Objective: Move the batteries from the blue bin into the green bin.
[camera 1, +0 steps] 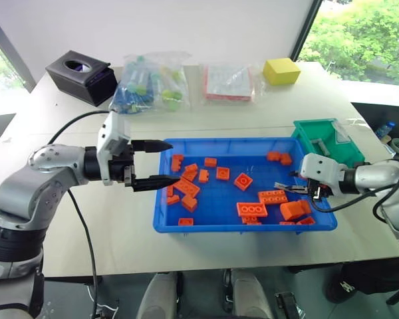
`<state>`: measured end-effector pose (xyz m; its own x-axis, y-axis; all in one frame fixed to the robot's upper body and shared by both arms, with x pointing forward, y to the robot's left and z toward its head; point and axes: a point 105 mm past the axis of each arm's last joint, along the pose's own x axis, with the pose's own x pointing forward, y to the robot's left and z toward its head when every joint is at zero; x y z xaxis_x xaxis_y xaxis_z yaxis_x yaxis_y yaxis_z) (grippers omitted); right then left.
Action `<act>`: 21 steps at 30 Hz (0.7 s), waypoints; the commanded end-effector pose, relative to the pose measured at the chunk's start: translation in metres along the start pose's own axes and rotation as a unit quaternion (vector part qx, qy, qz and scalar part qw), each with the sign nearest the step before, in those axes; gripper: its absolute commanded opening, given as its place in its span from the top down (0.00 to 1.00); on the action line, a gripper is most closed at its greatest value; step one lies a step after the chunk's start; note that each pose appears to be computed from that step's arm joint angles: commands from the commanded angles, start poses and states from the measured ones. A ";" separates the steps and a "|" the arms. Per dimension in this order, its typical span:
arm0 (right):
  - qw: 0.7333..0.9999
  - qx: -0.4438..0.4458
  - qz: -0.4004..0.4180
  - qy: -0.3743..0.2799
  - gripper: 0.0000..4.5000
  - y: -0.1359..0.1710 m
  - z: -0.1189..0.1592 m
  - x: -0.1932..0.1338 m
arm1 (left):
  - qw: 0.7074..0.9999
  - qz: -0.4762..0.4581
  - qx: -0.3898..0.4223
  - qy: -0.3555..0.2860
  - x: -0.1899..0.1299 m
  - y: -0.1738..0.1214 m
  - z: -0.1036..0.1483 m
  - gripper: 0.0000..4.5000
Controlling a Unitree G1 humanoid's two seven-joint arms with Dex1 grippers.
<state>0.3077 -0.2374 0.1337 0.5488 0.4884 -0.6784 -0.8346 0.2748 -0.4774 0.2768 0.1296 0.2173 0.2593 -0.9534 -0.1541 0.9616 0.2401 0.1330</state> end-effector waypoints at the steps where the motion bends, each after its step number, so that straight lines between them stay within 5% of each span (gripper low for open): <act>1: 0.999 -0.038 0.014 0.005 0.62 -0.001 0.015 -0.006 | 1.000 0.003 0.027 -0.013 -0.003 0.001 0.013 0.00; 21: 0.989 -0.126 0.037 0.068 0.62 -0.013 0.030 -0.012 | 0.999 0.015 0.028 -0.026 -0.001 0.001 0.012 0.00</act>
<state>0.3103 -0.2262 0.1435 0.4695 0.3670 -0.8031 -0.8713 0.0451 -0.4888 0.2793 0.1276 0.2177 0.2746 -0.9525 -0.1312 0.9567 0.2571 0.1364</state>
